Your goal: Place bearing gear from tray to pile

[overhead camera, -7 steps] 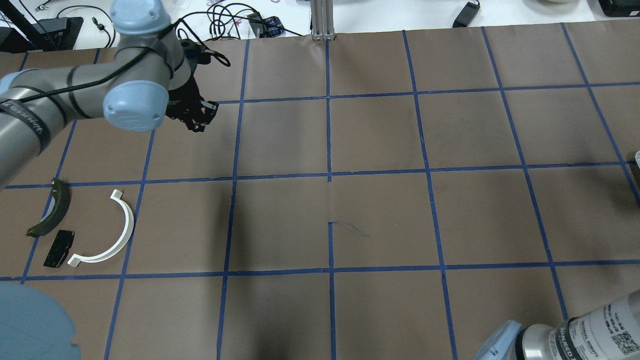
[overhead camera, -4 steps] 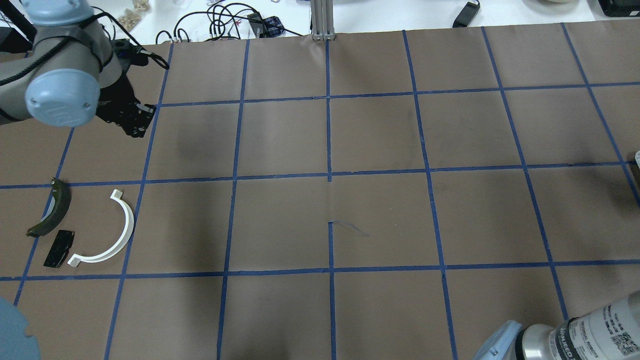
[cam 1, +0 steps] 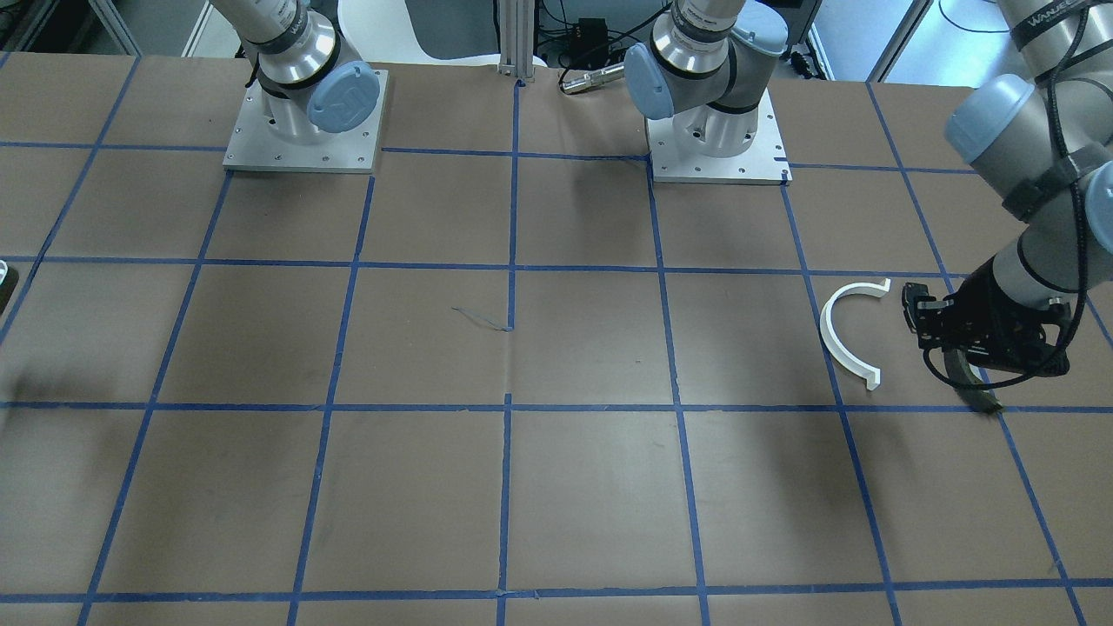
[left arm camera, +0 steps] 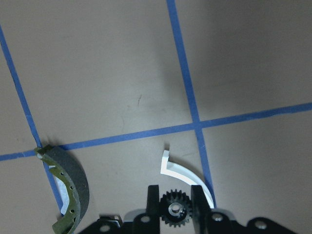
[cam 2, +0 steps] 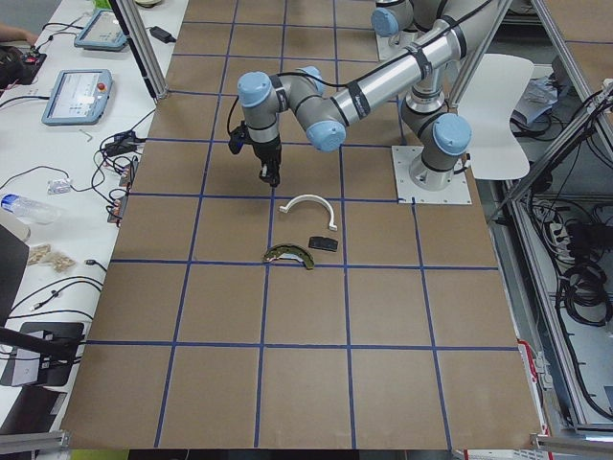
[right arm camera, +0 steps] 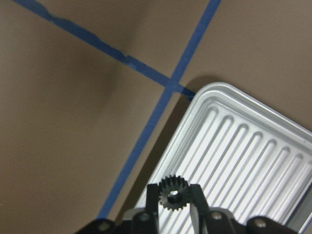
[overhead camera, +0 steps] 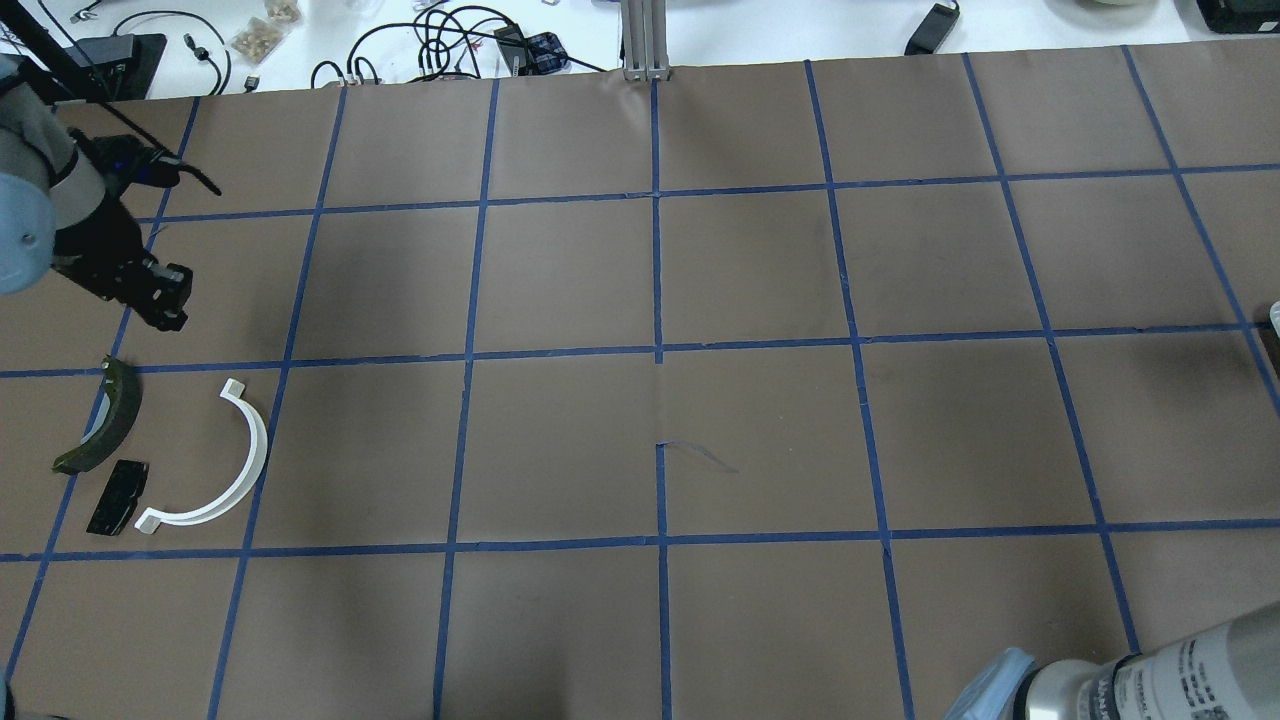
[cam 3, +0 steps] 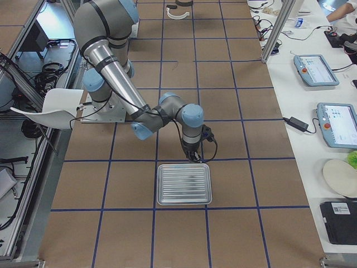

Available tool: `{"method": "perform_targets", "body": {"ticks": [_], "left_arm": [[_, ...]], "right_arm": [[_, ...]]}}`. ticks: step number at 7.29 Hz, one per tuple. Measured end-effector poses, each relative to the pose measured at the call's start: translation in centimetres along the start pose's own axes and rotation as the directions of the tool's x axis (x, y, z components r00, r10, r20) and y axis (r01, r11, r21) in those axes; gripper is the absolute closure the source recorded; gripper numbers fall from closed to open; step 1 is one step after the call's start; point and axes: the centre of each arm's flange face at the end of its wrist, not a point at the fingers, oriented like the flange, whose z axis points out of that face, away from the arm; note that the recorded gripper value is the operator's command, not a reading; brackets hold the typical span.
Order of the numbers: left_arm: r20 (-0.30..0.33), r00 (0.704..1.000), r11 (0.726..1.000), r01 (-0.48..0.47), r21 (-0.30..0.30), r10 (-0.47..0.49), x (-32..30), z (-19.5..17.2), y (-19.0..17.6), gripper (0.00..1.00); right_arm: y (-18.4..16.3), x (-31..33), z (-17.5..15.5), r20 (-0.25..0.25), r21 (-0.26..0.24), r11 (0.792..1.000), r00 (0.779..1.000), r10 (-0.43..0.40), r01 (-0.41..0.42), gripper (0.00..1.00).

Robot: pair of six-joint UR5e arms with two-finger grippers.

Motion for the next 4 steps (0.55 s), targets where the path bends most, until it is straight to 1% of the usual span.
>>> {"method": "perform_targets", "body": {"ticks": [1,2,3,4], "left_arm": [[-0.021,1.000,1.000,0.008,0.008,-0.008,-2.6,1.7,2.0,1.00],[-0.030,1.000,1.000,0.006,0.025,-0.005,-4.8,3.9,3.5,1.00],[-0.029,1.000,0.999,0.008,0.051,-0.006,-5.8,6.0,4.3,1.00],[-0.029,1.000,0.998,0.011,0.068,-0.009,-5.8,7.6,4.7,1.00]], "right_arm": [[-4.8,-4.6,-3.0,0.024,0.005,0.998,0.998,0.059,-0.059,0.92],[-9.8,-10.6,-5.8,0.048,0.000,0.991,0.990,0.134,-0.134,0.91],[-14.4,-17.4,-8.0,0.063,-0.009,0.979,0.977,0.206,-0.206,0.91],[-18.1,-24.1,-9.4,0.078,-0.020,0.962,0.959,0.272,-0.271,0.90]]}}
